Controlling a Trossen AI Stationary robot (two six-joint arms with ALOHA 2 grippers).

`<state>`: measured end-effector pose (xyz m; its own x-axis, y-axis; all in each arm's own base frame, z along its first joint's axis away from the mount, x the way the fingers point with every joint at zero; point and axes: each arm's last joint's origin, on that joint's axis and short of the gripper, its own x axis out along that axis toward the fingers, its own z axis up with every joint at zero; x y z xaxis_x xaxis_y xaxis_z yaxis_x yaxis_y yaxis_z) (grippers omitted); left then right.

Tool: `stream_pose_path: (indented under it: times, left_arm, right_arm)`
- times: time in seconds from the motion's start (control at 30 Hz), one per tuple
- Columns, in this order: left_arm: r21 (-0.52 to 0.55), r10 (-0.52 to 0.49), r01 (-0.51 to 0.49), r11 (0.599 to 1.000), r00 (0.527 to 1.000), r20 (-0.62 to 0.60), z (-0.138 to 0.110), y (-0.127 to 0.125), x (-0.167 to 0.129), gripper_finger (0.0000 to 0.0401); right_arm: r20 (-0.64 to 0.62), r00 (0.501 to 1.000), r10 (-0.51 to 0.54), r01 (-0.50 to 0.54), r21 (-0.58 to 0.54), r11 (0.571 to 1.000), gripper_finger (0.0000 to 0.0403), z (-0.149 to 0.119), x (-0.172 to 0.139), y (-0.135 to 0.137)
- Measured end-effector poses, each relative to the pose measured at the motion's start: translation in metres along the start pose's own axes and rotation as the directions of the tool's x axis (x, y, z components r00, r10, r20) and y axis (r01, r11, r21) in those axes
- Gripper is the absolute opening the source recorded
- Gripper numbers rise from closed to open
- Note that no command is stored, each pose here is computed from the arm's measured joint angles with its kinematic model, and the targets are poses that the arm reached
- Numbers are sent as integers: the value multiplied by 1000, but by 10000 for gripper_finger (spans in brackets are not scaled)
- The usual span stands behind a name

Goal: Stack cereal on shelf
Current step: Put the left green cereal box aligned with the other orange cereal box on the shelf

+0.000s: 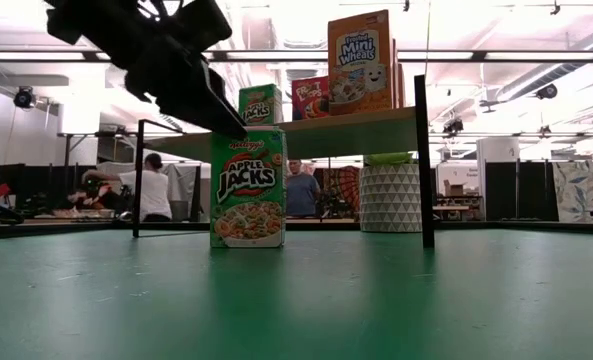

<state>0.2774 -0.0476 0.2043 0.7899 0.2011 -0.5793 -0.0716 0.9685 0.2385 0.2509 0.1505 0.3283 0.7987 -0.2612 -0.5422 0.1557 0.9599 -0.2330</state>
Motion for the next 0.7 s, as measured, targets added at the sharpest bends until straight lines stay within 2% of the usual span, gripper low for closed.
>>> stream_pose_path:
  times: [0.27, 0.43, 0.7]
  left_arm:
    - [-24, 3, -3, 1000, 1000, 2, 1, 9, 2, 267]
    - [-31, -65, 65, 997, 998, -16, -3, 8, 11, 263]
    - [-30, -84, 83, 996, 996, -17, -3, 7, 13, 222]
  right_arm:
    - [0, 1000, 0, 0, 0, 1000, 9, 0, 0, 0]
    - [0, 1000, 0, 0, 0, 1000, 9, 0, 0, 0]
    - [-1, 1000, 0, 0, 1, 1000, 9, 0, 0, 0]
